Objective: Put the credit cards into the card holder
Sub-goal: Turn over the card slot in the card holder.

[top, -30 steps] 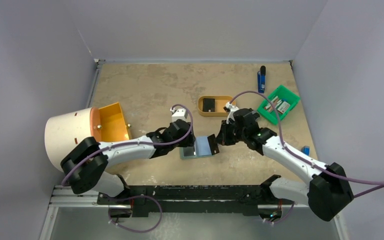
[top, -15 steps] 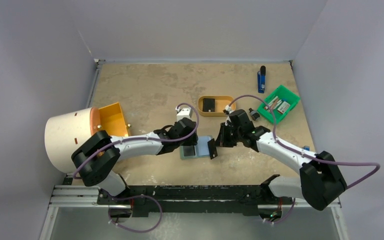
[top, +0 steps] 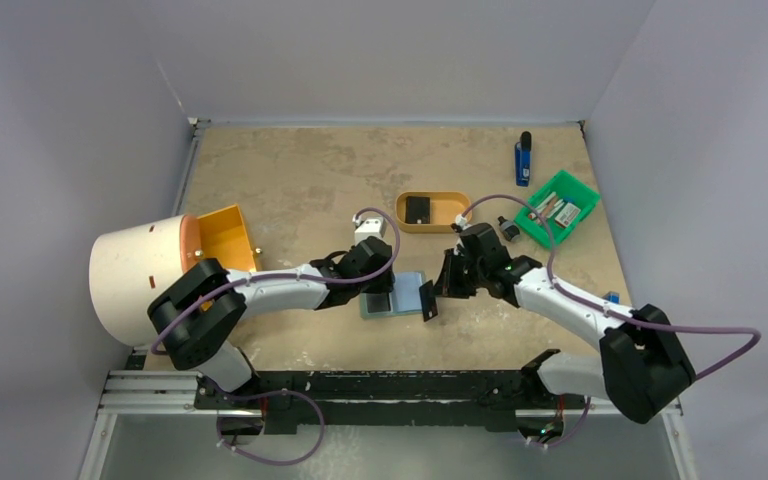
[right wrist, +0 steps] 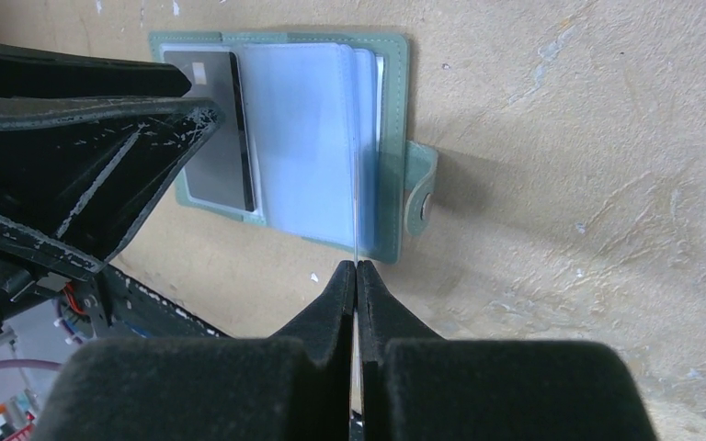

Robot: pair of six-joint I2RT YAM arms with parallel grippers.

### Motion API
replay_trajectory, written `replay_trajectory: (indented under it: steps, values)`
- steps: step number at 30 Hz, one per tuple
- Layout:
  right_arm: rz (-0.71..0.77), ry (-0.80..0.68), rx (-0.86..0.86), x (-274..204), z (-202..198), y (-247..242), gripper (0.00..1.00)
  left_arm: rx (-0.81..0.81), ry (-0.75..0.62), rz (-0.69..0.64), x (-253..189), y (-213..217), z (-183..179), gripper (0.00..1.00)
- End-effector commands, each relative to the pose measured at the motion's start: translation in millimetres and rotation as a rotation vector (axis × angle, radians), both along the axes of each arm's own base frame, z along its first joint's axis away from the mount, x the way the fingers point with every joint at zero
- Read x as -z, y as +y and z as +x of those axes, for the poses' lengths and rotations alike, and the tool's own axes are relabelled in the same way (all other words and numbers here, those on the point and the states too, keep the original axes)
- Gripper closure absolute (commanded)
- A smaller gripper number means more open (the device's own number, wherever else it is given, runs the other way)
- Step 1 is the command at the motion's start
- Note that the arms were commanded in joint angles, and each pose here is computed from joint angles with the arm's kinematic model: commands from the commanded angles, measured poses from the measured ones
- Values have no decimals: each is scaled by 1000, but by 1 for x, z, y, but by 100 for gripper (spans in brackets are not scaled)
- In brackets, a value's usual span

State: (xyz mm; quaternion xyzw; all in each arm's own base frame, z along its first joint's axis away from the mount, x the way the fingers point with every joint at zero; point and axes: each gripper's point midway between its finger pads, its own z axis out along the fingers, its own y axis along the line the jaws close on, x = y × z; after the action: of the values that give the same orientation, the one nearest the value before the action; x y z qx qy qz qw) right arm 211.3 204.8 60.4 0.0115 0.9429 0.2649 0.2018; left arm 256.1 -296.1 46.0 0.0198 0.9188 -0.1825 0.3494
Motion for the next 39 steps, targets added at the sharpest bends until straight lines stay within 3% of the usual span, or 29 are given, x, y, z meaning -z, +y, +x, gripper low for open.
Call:
replay_trajectory:
  steps: [1, 17, 32, 39]
  values:
    - [12, 3, 10, 2, 3, 2, 100, 3, -23, -36, -9, -9, 5, 60]
    - [101, -33, -75, -3, 6, 21, 100, 8, -12, -30, -4, -11, 5, 61]
    - [163, -104, -89, -25, 7, 27, 100, -15, -49, -71, -26, -13, 10, 61]
    - [-37, -37, 76, 1, 8, -12, 100, 14, -50, -125, -39, -29, 13, 55]
